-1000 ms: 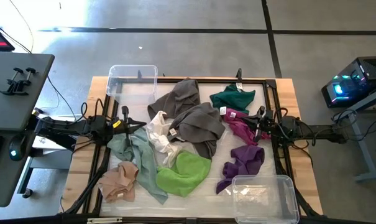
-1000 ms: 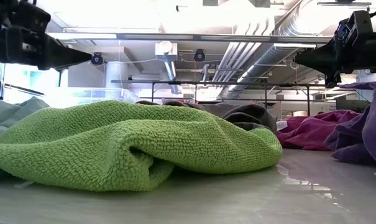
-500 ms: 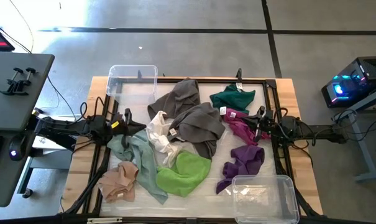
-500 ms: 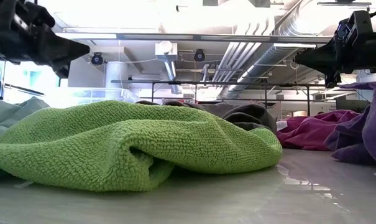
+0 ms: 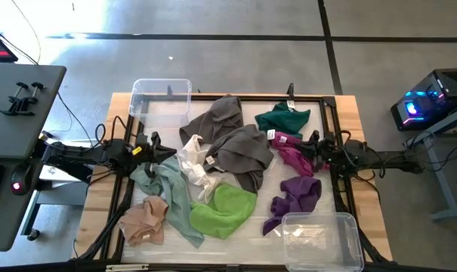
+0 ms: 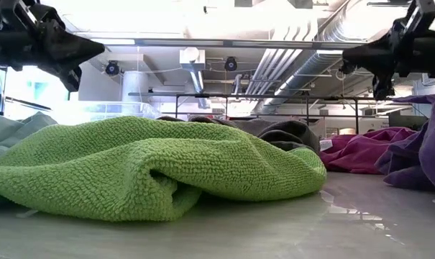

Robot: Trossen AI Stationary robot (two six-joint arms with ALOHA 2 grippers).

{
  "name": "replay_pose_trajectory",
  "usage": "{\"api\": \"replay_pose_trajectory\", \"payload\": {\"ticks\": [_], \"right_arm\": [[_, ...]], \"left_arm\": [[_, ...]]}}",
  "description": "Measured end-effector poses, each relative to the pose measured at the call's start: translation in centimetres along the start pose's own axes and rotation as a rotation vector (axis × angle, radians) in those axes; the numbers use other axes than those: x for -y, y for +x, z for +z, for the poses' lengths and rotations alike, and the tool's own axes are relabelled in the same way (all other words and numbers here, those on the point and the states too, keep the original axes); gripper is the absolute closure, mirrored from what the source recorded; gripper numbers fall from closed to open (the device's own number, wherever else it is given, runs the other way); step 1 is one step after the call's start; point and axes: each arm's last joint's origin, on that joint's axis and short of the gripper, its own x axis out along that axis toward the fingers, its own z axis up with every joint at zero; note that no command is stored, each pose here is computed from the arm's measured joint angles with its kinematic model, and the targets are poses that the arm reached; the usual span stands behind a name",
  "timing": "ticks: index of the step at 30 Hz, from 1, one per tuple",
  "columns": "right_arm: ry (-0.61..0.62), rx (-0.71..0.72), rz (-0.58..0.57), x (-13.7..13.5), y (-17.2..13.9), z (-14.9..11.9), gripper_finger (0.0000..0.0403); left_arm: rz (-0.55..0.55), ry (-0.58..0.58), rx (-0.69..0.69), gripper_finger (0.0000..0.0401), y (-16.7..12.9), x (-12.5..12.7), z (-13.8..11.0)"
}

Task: Sort towels by color in basket
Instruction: Put the pink towel into the bottom transparent bin

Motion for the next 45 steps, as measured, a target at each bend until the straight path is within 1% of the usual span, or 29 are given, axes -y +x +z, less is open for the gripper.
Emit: {"api": "replay_pose_trajectory", "payload": {"ticks": [3,6,9,12,14,16,20,22,24,28,29,31,36,38,40,42,45], "right_arm": [[-0.058,-0.062,-0.018,-0.4,0.4,0.6,0.0387],[-0.106,-0.169,-0.059,-1.1,0.9,1.7,0.0357],[-0.174,-0.339,-0.124,-1.7,1.6,2.8,0.0318],[-0.229,-0.531,-0.215,-2.3,2.3,3.6,0.0274],[-0.221,-0.652,-0.293,-2.5,2.9,3.9,0.0242],[-0.188,-0.770,-0.395,-2.5,3.5,4.0,0.0209],[-0.149,-0.955,-0.588,-2.2,4.9,3.7,0.0148],[-0.116,-1.016,-0.678,-1.8,5.7,3.2,0.0129],[-0.080,-1.084,-0.764,-1.1,6.4,2.2,0.0121],[-0.039,-1.203,-0.944,0.6,7.2,0.4,0.0121],[-0.023,-1.225,-0.973,1.0,7.4,0.0,0.0122],[0.005,-1.269,-0.999,1.4,7.9,-0.9,0.0126],[-0.002,-1.352,-1.005,2.2,9.0,-3.0,0.0150],[0.008,-1.373,-0.997,2.4,9.4,-3.8,0.0169],[0.013,-1.393,-0.999,2.7,9.7,-4.4,0.0197],[0.018,-1.418,-1.003,2.8,9.9,-4.9,0.0234],[-0.006,-1.436,-1.013,2.8,9.9,-5.5,0.0302]], "left_arm": [[-0.005,0.011,0.014,0.0401,0.0,0.0,0.1],[-0.009,0.030,0.030,0.0401,0.0,0.1,0.3],[-0.012,0.042,0.050,0.0401,0.0,0.1,0.5],[-0.016,0.054,0.073,0.0401,0.0,0.2,0.7],[-0.019,0.053,0.084,0.0401,0.0,0.2,0.8],[-0.010,0.054,0.089,0.0401,0.0,0.2,0.8],[-0.006,0.070,0.091,0.0401,0.0,0.2,0.8],[-0.006,0.072,0.091,0.0401,0.0,0.2,0.9],[-0.005,0.081,0.091,0.0401,0.0,0.2,0.9],[-0.002,0.122,0.093,0.0401,0.0,0.2,0.9],[-0.001,0.132,0.096,0.0401,0.0,0.2,0.9],[-0.001,0.138,0.101,0.0401,0.0,0.2,0.9],[-0.001,0.137,0.099,0.0401,0.0,0.2,0.9],[-0.002,0.138,0.096,0.0401,0.0,0.2,0.9],[-0.010,0.140,0.095,0.0401,0.0,0.3,0.9],[-0.017,0.147,0.094,0.0401,0.0,0.3,0.9],[-0.018,0.149,0.094,0.0401,0.0,0.3,0.9]]}}
